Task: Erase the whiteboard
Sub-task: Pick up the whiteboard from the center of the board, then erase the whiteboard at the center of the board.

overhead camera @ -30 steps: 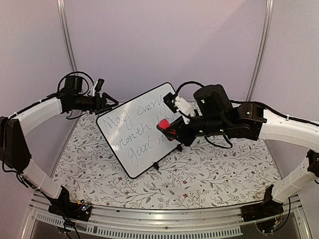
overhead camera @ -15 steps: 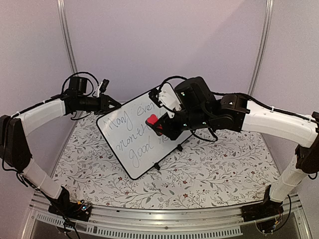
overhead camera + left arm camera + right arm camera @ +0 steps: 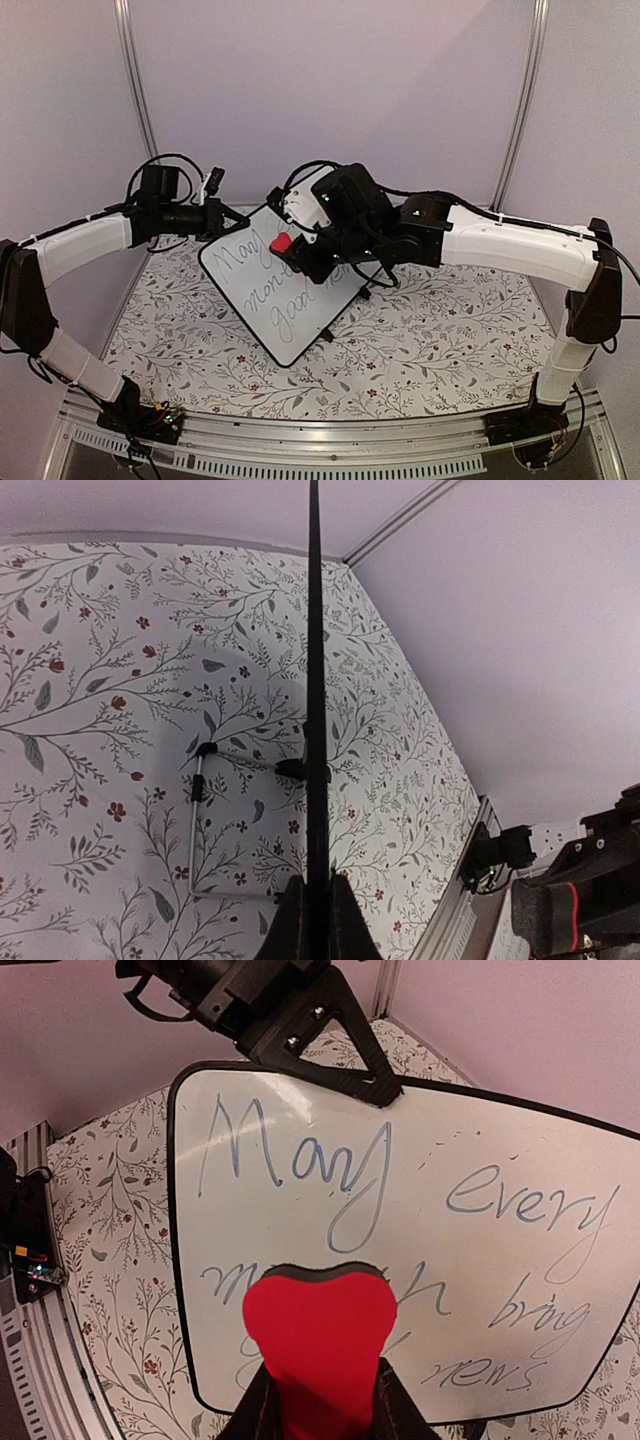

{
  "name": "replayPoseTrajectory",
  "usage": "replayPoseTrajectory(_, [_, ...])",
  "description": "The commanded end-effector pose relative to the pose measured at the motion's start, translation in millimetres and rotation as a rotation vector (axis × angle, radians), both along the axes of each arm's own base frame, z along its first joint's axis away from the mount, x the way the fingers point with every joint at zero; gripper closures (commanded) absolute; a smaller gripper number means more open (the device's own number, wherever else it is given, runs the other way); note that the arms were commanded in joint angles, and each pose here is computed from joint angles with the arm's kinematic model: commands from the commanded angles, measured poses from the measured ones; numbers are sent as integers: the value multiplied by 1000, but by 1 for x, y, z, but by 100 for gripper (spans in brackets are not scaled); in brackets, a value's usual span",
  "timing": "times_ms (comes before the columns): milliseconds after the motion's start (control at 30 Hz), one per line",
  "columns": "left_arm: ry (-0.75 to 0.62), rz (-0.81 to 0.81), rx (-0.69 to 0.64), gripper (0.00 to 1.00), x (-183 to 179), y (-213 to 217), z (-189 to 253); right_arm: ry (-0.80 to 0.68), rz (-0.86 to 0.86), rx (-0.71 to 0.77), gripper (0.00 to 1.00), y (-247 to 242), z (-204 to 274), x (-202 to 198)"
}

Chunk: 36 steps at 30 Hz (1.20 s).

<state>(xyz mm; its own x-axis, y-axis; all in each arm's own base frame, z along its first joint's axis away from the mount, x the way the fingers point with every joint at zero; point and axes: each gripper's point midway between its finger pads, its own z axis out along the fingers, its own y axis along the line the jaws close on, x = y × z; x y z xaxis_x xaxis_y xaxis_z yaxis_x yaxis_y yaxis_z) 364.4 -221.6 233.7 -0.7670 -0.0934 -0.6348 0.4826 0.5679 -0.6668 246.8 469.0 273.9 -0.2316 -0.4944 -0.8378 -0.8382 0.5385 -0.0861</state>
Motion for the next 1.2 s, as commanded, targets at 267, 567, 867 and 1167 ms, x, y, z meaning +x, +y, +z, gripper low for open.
replayPoseTrajectory(267, [-35,7,-5,100,-25,-25,-3,-38,29,-16,81,72,-25,-17])
replayPoseTrajectory(567, [-70,0,-29,100,-30,-26,6,33,-23,26,82,93,-42,-19])
replayPoseTrajectory(867, [-107,-5,-53,100,-30,-27,14,35,-88,58,82,104,-46,-10])
replayPoseTrajectory(1167, [-105,-16,-62,100,-31,-29,14,-8,-112,64,81,110,-45,0])
